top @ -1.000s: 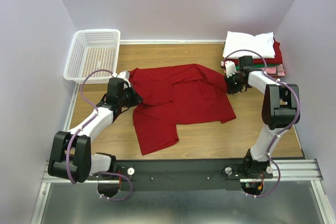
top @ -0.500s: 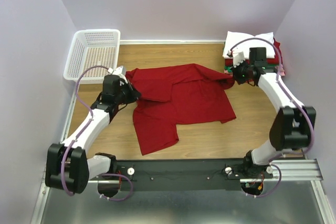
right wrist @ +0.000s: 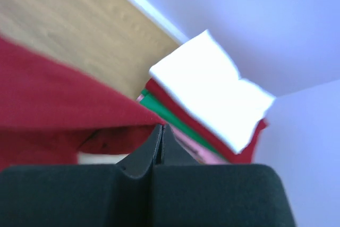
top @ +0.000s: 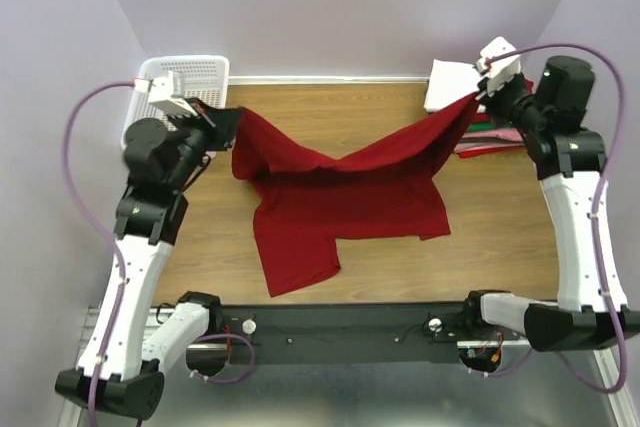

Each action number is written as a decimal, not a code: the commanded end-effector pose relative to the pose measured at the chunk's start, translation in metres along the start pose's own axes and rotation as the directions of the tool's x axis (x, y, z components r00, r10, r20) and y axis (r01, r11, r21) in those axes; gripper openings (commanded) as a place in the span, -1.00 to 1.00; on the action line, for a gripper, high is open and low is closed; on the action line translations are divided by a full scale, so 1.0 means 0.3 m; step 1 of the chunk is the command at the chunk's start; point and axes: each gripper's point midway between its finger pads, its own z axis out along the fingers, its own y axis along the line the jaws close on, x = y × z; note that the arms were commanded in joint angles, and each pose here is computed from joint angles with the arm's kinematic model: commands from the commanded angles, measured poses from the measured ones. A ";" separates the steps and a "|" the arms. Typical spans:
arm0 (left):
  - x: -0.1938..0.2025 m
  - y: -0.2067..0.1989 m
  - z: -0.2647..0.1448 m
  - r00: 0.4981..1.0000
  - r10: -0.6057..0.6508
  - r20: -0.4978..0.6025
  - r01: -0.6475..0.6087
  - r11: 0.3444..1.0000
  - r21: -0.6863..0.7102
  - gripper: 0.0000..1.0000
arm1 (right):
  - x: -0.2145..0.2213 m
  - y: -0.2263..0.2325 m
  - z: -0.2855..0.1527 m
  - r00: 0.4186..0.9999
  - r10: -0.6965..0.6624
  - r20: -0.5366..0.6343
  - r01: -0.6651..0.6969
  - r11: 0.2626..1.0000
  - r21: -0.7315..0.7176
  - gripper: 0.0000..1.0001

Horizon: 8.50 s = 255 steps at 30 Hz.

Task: Fold and stack the t-shirts
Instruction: Flatten the tshirt out

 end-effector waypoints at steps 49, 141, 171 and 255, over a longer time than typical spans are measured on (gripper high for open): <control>-0.216 0.145 0.240 0.930 -0.099 0.355 0.142 0.985 -0.097 -1.00 | -0.187 -0.040 0.123 0.965 0.112 0.238 -0.097 0.992 -0.074 -0.99; 0.074 0.242 0.227 0.959 -0.235 -0.156 0.224 0.971 -0.084 -1.00 | -0.051 0.039 0.055 0.992 0.120 0.048 -0.114 0.987 -0.115 -0.99; 0.010 0.336 0.423 0.974 -0.175 -0.143 0.161 0.981 -0.103 -1.00 | 0.020 0.168 0.192 0.982 0.169 0.084 -0.136 0.942 -0.307 -0.99; 0.148 0.895 0.724 0.962 -0.163 -0.220 0.058 0.907 -0.418 -1.00 | 0.254 0.087 0.915 0.929 0.361 -0.084 -0.371 0.904 -0.213 -0.95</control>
